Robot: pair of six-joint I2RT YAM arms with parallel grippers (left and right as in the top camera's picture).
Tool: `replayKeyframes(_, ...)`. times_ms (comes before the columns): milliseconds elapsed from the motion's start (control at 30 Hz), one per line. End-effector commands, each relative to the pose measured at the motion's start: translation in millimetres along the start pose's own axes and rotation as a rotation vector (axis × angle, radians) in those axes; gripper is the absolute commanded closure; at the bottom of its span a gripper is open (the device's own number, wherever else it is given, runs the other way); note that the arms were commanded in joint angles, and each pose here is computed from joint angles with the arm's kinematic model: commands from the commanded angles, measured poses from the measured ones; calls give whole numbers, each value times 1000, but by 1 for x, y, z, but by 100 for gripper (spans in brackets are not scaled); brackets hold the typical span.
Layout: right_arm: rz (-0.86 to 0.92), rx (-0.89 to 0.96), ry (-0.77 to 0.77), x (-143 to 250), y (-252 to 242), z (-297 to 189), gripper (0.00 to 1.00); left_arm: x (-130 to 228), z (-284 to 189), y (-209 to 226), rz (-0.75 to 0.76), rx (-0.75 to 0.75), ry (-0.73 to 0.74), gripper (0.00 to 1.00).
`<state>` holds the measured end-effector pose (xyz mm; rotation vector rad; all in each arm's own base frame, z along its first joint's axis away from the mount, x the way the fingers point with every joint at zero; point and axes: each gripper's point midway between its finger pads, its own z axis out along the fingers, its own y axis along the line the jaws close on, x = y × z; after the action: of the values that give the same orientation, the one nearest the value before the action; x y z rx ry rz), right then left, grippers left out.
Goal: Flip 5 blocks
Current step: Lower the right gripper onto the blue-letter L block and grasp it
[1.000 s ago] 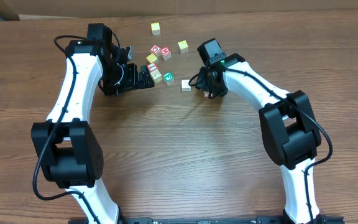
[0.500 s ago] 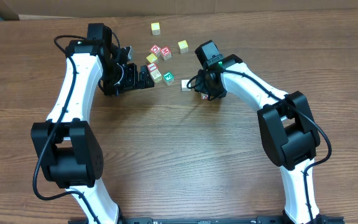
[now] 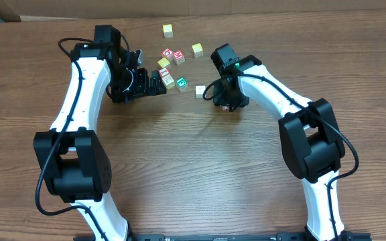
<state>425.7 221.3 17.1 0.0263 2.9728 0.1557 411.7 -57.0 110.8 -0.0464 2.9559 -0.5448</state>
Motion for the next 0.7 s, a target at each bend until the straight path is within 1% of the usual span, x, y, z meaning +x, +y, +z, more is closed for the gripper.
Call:
replayKeyframes(0,-100,-11,-29,-9,6,-9,46,-7,-4,3,10,-7,-18,0)
replayKeyframes(100,-131,-9,-27,-8,6,-8,44,-7,-4,3,10,-7,-18,0)
replayKeyframes(300,-140,0,-9,-3,3,-4,46,-7,-4,3,10,-7,-18,0)
replayKeyframes(433,-140,13,-6,-2,0,-3,58,-7,-4,3,10,-7,-18,0)
replayKeyframes(567,-139,21,13,3,-3,-3,64,-7,-4,3,10,-7,-18,0)
replayKeyframes(667,-139,27,27,6,-4,-4,66,-7,-4,3,10,-7,-18,0)
